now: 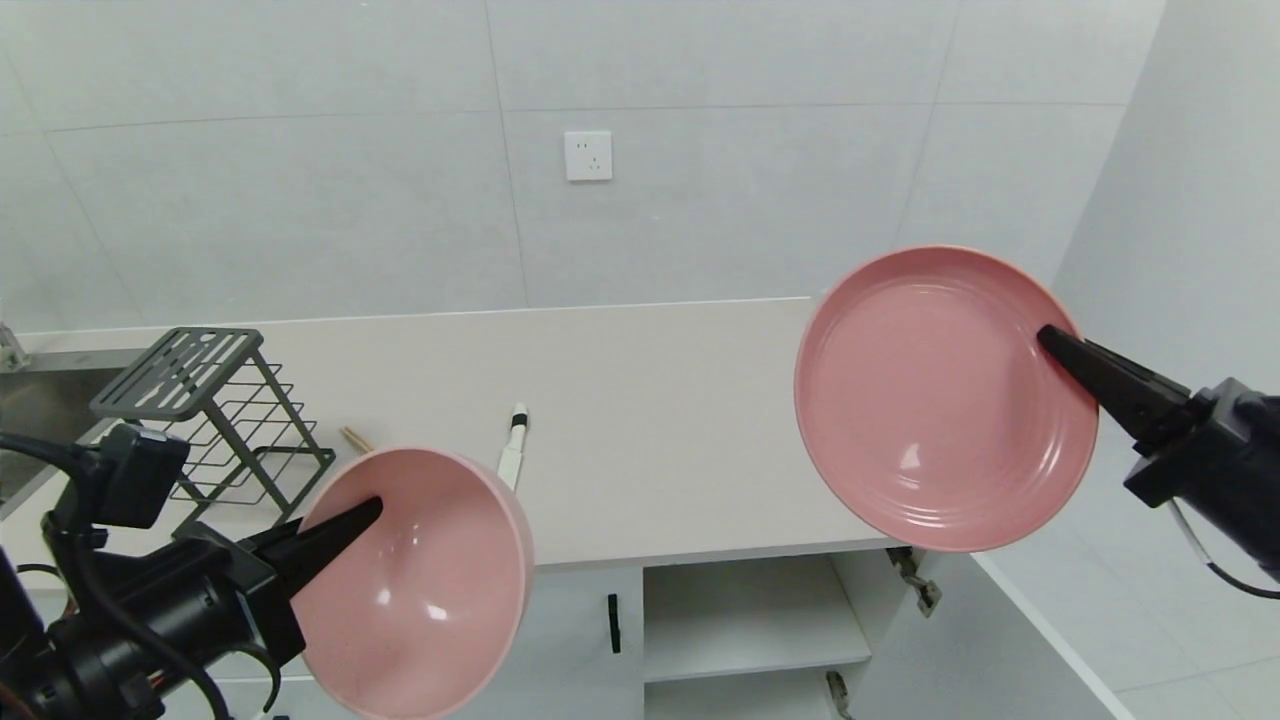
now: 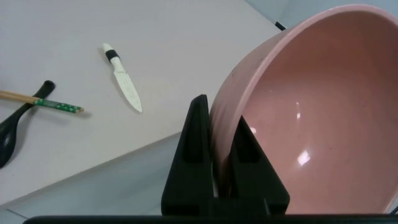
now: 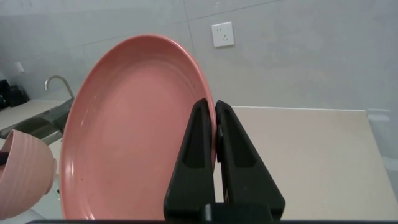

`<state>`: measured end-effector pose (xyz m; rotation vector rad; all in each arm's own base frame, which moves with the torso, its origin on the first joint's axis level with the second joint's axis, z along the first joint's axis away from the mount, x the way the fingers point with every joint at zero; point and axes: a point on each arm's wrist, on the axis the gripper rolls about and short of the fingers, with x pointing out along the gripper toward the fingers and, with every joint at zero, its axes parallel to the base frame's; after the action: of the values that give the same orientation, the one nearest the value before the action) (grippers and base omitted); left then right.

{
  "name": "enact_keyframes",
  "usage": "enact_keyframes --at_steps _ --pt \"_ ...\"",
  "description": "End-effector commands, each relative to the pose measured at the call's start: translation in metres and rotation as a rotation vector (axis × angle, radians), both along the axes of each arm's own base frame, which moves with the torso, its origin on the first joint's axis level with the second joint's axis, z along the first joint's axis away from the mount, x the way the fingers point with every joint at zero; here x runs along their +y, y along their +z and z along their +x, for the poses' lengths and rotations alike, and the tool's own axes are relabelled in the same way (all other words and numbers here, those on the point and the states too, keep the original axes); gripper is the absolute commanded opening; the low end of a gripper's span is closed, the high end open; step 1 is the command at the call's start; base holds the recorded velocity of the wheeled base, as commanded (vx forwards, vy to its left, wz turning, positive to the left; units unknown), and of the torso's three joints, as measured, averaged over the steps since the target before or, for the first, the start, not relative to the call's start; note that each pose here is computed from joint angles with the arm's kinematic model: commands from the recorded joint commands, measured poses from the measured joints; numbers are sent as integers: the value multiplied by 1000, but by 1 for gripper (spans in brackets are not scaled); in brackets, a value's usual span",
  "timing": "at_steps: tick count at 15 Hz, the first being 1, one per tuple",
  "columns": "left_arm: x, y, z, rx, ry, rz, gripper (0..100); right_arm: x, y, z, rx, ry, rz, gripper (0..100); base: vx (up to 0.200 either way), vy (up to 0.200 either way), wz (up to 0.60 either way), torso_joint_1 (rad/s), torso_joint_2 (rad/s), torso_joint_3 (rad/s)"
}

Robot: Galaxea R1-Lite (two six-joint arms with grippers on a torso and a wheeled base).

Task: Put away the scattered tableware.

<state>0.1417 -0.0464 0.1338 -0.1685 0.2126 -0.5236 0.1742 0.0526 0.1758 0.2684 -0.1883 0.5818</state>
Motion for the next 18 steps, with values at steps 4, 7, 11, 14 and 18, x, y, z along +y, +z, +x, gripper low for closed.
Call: enact_keyframes --at_steps 4,7,11,14,18 --pt "0 0 -2 -12 -4 17 0 0 -1 0 3 3 -1 0 0 0 0 -73 154 72" --pt "1 0 -3 -24 -5 29 0 1 -2 -1 9 6 -2 0 0 0 0 -196 416 194" --pt "1 0 -3 -24 -5 29 0 1 -2 -1 6 7 -2 0 0 0 0 -262 527 257" --pt "1 0 -3 -23 -5 29 0 1 -5 0 -8 -5 -54 0 0 0 0 -93 183 87" --pt "1 0 -3 -21 -3 30 0 2 -8 1 1 -7 -67 0 0 0 -450 -15 30 14"
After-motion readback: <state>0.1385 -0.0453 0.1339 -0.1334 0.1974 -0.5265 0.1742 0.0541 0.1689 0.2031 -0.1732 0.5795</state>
